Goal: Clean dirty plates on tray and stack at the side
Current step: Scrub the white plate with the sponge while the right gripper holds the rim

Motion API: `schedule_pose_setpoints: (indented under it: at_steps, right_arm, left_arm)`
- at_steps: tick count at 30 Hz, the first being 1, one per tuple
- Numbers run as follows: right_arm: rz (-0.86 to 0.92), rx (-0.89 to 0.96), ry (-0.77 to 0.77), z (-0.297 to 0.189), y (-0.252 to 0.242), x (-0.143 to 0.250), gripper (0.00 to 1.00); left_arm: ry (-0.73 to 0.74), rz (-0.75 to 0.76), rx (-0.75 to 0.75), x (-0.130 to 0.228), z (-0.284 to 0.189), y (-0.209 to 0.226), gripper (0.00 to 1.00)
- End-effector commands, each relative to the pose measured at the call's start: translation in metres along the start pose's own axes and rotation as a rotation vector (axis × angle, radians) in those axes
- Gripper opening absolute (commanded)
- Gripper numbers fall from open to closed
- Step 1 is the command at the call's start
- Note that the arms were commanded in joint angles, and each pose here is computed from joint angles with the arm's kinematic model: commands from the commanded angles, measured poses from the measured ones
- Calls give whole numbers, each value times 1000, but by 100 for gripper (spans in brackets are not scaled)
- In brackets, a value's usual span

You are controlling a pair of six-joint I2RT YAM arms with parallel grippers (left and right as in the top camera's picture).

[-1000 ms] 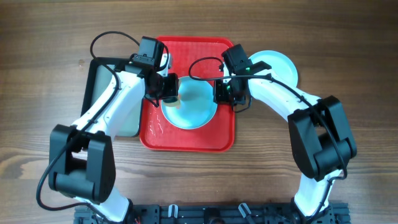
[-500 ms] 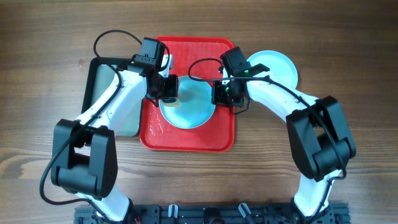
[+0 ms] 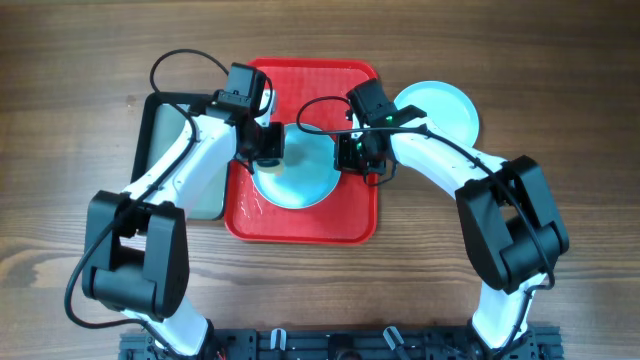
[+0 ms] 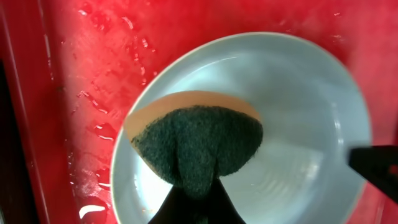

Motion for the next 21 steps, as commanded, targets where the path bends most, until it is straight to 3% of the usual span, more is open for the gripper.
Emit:
schedule_pose_setpoints:
  at_steps: [1, 15, 17, 19, 21]
  right_arm:
    - [15, 0, 27, 8, -3, 3, 4]
    - [3, -2, 25, 8, -2, 2, 4]
    - [2, -2, 26, 8, -2, 2, 10]
    - [2, -1, 26, 8, -2, 2, 22]
    - [2, 7, 17, 8, -3, 2, 26]
  left_arm:
    - [24, 18, -78, 10, 12, 7, 4]
    - [-10, -86, -78, 17, 25, 9, 4]
    - [-19, -86, -76, 18, 28, 10, 4]
    - [-27, -86, -74, 18, 29, 10, 4]
    - [-30, -97, -71, 17, 29, 9, 4]
Point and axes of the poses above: each gripper's point midway between its finger pads, its own z axis out along the fingers, its own y axis along the line the jaws close on, x = y × z, the point moved 9 cm from there along -z, back along the fingers, and after that the axes turned 11 degrees about z, right-handed, at the moved point
